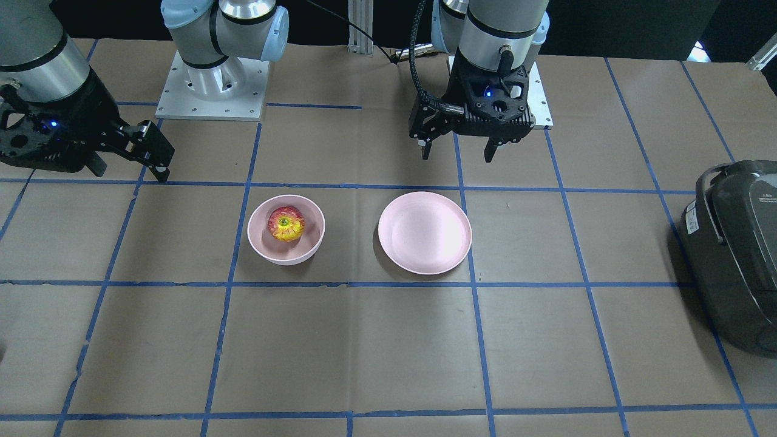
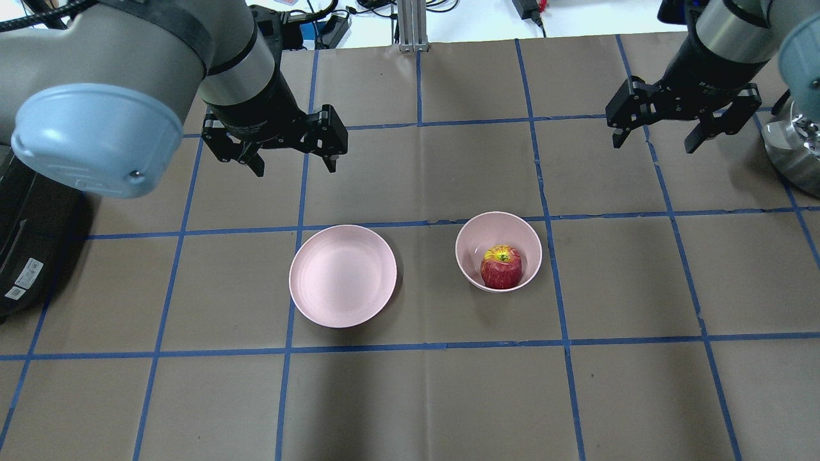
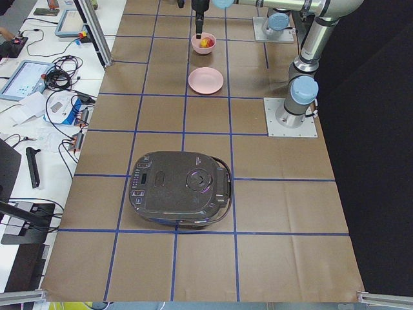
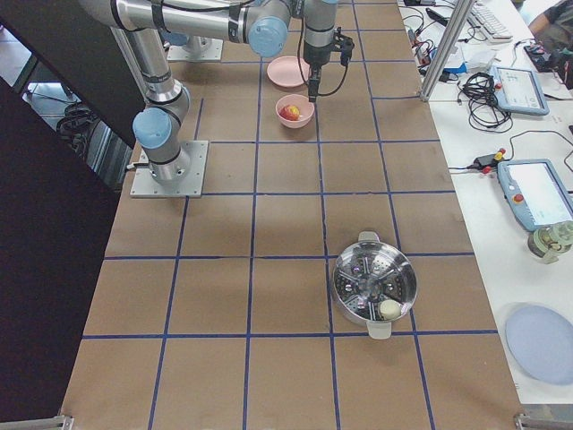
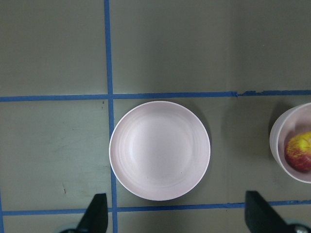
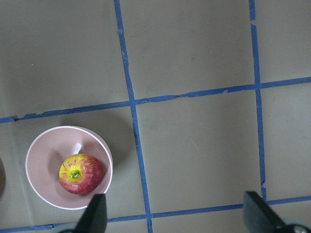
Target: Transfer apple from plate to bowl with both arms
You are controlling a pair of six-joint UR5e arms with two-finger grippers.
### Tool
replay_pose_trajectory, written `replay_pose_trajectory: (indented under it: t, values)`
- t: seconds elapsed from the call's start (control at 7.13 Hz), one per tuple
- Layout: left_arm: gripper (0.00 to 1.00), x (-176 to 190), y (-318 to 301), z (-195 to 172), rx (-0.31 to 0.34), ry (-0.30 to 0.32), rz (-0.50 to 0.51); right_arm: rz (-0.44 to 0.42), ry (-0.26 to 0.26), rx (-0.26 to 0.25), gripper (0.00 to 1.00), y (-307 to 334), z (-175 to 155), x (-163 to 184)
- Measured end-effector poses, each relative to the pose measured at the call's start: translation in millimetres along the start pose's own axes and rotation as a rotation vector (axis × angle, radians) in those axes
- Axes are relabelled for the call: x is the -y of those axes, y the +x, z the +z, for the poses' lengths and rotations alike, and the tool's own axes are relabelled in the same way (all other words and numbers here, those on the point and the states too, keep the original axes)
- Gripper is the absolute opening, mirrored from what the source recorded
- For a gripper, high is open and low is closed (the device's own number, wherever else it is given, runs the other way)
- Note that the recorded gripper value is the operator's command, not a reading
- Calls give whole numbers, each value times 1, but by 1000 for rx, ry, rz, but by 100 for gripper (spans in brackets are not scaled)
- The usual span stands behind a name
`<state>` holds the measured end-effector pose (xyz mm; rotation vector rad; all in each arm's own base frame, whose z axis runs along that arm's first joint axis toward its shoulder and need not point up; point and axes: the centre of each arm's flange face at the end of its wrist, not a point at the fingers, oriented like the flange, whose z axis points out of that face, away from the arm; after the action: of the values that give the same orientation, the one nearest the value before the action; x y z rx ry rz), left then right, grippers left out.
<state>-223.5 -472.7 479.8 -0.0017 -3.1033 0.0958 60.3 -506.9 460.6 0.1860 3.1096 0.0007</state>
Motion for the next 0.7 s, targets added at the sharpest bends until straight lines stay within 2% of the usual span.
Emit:
replay_pose_trajectory:
  t: [0.42,0.7]
  values:
    - [100,0,-1,0,0,6,-2,-25,-36,4,100,-12,20,-7]
    - [100,0,-1,0,0,6,-2,-66,-56,26,100,-35,42,-7]
